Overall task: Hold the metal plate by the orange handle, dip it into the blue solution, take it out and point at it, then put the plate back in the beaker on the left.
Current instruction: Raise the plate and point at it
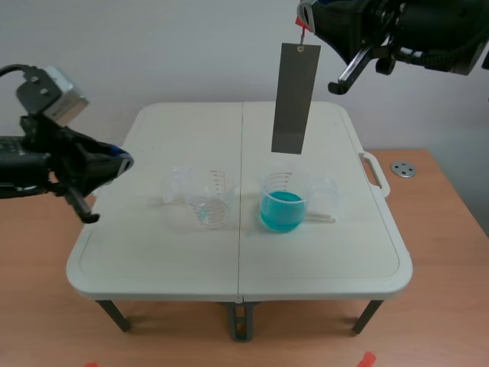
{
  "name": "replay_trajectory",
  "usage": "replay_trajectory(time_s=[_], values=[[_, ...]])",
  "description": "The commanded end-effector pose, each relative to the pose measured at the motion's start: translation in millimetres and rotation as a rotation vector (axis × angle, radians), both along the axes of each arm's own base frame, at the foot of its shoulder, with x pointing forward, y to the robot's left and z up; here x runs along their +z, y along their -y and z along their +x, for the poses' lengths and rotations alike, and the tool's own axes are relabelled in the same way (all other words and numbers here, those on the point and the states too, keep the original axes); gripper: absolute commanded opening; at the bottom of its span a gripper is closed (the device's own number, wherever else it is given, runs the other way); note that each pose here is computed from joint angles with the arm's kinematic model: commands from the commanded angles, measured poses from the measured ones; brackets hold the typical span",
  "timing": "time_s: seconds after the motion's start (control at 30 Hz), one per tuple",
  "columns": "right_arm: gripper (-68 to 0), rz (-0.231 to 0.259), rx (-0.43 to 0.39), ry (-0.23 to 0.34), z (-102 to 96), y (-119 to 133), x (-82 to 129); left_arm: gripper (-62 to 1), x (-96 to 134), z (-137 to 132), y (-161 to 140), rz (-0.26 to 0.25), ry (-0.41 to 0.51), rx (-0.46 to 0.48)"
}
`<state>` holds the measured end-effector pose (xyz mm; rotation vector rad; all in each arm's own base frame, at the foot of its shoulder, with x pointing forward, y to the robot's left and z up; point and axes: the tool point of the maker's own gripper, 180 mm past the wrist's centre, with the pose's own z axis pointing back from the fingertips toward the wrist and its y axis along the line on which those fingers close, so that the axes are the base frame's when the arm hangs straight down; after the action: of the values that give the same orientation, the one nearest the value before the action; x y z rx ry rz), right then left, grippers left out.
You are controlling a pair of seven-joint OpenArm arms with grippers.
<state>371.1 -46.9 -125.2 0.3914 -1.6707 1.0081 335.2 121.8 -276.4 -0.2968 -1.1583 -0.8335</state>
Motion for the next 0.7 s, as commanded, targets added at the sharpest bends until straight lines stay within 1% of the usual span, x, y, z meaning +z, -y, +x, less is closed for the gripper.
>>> replay_trajectory(time_s=[0.0,0.1,0.2,0.33,0.43,0.67], values=[[-66.2,0.013,0.002,0.038,-1.0,1,15,-59.3,0,-8,-14,-0.016,-0.001,0.030],[-66.2,0.012,0.001,0.038,-0.9,2,15,-59.3,-13,-28,-47,0.009,-0.038,0.096],[-66.2,0.012,0.001,0.038,-0.9,2,15,-59.3,-29,-50,-80,0.041,-0.072,0.195],[-66.2,0.013,0.002,0.038,-1.0,1,15,-59.3,-54,-86,-112,0.081,-0.137,0.309],[-66.2,0.014,0.002,0.038,-1.0,1,15,-59.3,-75,-120,-121,0.094,-0.196,0.354],[-66.2,0.022,0.004,0.045,-0.4,-1,18,-59.3,-119,-200,-124,0.055,-0.350,0.442]])
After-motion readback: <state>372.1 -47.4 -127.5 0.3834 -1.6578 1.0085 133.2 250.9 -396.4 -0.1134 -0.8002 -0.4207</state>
